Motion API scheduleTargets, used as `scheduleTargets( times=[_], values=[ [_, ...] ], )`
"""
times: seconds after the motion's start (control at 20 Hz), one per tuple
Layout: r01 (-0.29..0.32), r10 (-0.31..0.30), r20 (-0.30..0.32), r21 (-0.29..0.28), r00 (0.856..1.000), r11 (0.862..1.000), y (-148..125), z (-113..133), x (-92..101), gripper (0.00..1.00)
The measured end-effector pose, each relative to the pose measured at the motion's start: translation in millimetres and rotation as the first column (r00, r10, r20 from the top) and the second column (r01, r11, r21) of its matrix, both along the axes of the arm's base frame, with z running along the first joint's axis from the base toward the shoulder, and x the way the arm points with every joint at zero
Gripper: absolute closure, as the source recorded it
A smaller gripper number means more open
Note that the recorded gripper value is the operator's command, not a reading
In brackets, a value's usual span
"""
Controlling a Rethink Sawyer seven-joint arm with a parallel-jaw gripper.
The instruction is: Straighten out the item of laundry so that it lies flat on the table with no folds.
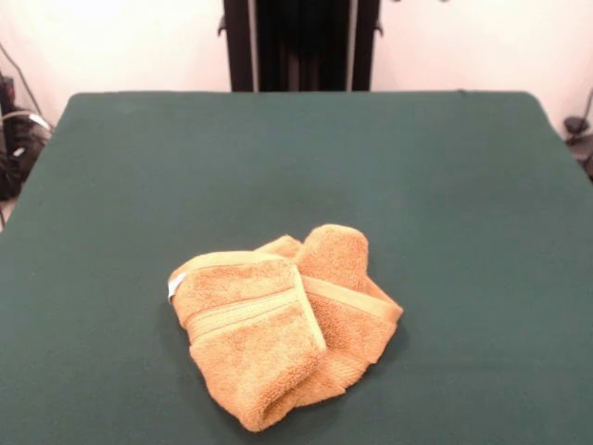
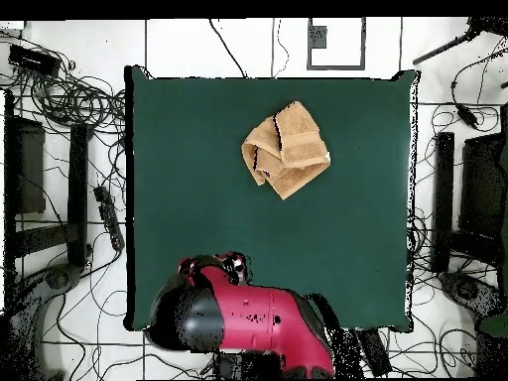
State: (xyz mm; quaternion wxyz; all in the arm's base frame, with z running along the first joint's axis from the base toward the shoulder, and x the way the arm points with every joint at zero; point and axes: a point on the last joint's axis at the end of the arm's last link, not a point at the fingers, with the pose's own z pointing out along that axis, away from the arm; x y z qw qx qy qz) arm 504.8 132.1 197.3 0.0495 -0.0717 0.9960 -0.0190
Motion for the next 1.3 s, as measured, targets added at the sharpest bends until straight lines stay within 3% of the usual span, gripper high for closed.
scheduleTargets(
  times=[0.35,1.3],
  values=[
    [-0.022,0.023,0.032,-0.038,0.999,0.999,-19,-36,27.2,0.00],
    [-0.080,0.087,0.067,-0.092,0.994,0.993,-49,-147,57.2,0.00]
  ],
)
